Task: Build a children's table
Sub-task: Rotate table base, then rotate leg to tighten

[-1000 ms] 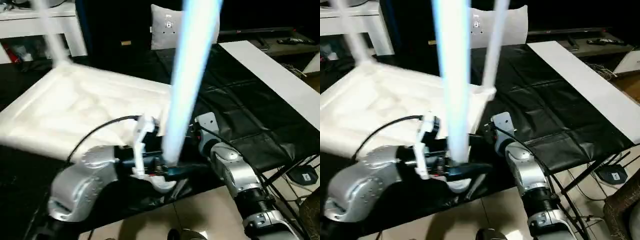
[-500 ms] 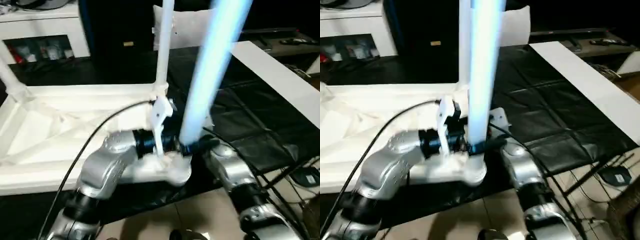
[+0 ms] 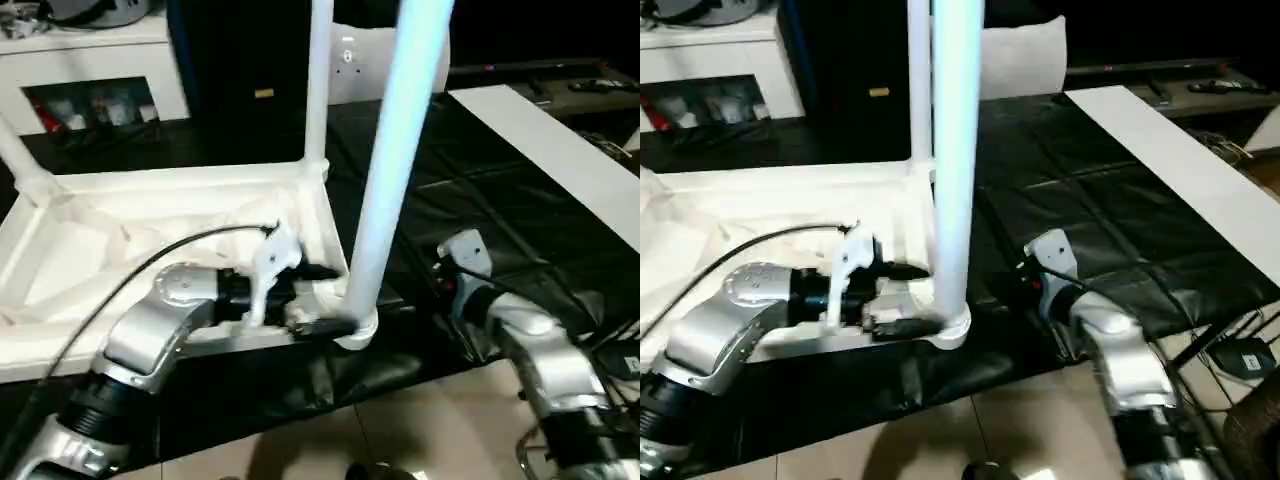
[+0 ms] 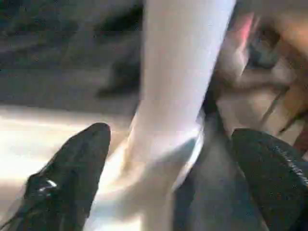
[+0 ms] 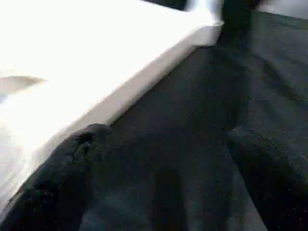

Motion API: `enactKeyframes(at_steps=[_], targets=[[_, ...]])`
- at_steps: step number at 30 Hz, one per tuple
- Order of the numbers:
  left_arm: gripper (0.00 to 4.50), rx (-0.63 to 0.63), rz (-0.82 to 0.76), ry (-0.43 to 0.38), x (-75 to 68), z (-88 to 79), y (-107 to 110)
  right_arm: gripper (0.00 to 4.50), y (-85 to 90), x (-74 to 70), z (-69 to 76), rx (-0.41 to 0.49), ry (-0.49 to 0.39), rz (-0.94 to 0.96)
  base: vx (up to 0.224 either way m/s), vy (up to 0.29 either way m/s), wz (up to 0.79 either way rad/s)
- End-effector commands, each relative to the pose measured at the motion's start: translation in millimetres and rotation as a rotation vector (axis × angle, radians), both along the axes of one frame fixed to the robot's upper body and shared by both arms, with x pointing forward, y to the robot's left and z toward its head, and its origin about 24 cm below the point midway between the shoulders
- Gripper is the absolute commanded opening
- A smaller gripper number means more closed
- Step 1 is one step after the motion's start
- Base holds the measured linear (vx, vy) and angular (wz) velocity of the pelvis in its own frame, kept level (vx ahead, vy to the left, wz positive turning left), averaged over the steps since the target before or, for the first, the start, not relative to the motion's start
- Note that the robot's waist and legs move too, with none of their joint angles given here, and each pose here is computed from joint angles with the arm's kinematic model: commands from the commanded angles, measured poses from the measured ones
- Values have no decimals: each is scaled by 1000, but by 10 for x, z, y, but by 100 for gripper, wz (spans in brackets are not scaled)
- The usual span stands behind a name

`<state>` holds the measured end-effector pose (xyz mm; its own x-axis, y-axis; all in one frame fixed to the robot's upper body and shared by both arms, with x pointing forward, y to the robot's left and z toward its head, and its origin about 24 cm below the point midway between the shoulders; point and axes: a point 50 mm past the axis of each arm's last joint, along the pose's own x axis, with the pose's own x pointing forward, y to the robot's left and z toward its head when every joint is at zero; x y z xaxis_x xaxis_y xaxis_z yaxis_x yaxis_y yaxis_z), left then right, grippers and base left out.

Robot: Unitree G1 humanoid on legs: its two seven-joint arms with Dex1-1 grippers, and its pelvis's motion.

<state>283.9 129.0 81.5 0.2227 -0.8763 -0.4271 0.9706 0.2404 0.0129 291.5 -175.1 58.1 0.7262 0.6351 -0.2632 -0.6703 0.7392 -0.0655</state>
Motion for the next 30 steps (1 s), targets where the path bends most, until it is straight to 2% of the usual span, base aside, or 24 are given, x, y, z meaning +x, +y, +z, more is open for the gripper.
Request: enactKeyframes(at_steps=[1,3,6,8,10,13,17,18,19,22,24,27,30], targets=[[410,88,-19,5,21,-62,85,450,-7,-56,72,12,9,74,0,0,0],[376,103,-35,19,15,-76,114,450,-22,-83,93,14,11,104,0,0,0],[367,140,-52,17,42,-98,164,450,-52,-188,157,15,34,213,0,0,0],[335,160,-40,-5,100,-101,186,450,-60,-283,204,30,72,291,0,0,0],[326,165,-38,-6,117,-105,189,450,-65,-320,217,33,89,320,0,0,0],[294,161,-46,20,134,-106,187,450,-75,-385,244,39,112,361,0,0,0],[271,138,-82,61,105,-104,155,450,-91,-417,253,35,124,366,0,0,0],[244,133,-87,68,97,-107,145,450,-93,-421,254,34,127,366,0,0,0],[244,131,-85,75,89,-113,137,450,-94,-423,253,31,127,366,0,0,0],[230,136,-83,86,69,-129,126,450,-89,-416,255,28,127,360,0,0,0],[196,134,-80,89,63,-133,123,450,-84,-413,258,28,126,358,0,0,0],[191,126,-78,105,29,-128,100,450,-65,-399,269,26,118,353,0,0,0],[155,129,-83,108,16,-126,95,450,-57,-397,270,26,118,352,0,0,0]])
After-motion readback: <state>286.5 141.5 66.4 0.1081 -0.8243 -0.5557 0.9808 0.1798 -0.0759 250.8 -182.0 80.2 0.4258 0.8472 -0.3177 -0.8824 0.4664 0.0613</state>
